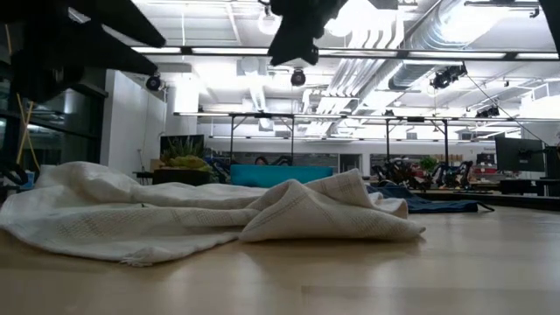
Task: Pick and placing Produce into tupperware
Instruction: Put the blueberry into the blue bin
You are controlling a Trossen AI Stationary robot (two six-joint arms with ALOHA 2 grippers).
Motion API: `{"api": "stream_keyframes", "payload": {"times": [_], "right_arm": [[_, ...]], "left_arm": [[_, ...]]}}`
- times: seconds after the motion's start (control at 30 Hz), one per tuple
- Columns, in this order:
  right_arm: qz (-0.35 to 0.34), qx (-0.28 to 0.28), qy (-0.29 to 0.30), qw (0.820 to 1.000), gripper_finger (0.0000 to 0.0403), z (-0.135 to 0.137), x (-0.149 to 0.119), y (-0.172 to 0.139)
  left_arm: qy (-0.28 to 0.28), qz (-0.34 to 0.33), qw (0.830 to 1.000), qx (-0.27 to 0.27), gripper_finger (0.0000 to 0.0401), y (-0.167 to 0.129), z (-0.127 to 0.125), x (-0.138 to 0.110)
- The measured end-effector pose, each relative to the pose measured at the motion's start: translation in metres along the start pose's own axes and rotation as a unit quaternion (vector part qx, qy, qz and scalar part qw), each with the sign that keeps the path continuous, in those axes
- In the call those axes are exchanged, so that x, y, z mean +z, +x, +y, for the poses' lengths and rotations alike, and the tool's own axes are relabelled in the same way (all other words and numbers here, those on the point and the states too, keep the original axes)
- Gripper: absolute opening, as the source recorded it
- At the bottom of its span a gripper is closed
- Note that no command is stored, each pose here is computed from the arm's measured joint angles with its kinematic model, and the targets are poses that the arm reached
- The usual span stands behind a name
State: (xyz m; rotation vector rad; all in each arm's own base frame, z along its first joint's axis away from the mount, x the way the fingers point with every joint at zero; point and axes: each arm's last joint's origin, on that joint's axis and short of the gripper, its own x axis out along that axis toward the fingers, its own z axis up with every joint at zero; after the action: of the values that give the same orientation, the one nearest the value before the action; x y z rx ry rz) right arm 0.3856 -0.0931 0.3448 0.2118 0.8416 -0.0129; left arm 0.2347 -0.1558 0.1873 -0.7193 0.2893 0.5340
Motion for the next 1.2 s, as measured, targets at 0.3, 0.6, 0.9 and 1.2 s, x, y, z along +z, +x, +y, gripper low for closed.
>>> {"api": "stream_keyframes", "payload": {"times": [0.3,0.6,0.9,1.2], "right_arm": [[0.015,0.005,-0.013,1.0,0.0116,0.005,-0.005,-0.017],[0.011,0.02,-0.025,0.999,0.0116,0.019,-0.006,-0.03],[-0.033,0.035,-0.067,0.997,0.0116,0.042,-0.004,-0.058],[-0.119,0.038,-0.098,0.987,0.0116,0.057,-0.014,-0.109]], "left_arm": [[0.025,-0.013,0.999,0.019,0.0077,0.015,-0.023,-0.027],[0.006,-0.043,0.999,0.029,0.0078,0.021,-0.02,-0.055],[0.026,-0.063,0.996,0.056,0.0078,0.028,-0.003,-0.084],[0.041,-0.077,0.993,0.078,0.0079,0.035,0.008,-0.096]]}}
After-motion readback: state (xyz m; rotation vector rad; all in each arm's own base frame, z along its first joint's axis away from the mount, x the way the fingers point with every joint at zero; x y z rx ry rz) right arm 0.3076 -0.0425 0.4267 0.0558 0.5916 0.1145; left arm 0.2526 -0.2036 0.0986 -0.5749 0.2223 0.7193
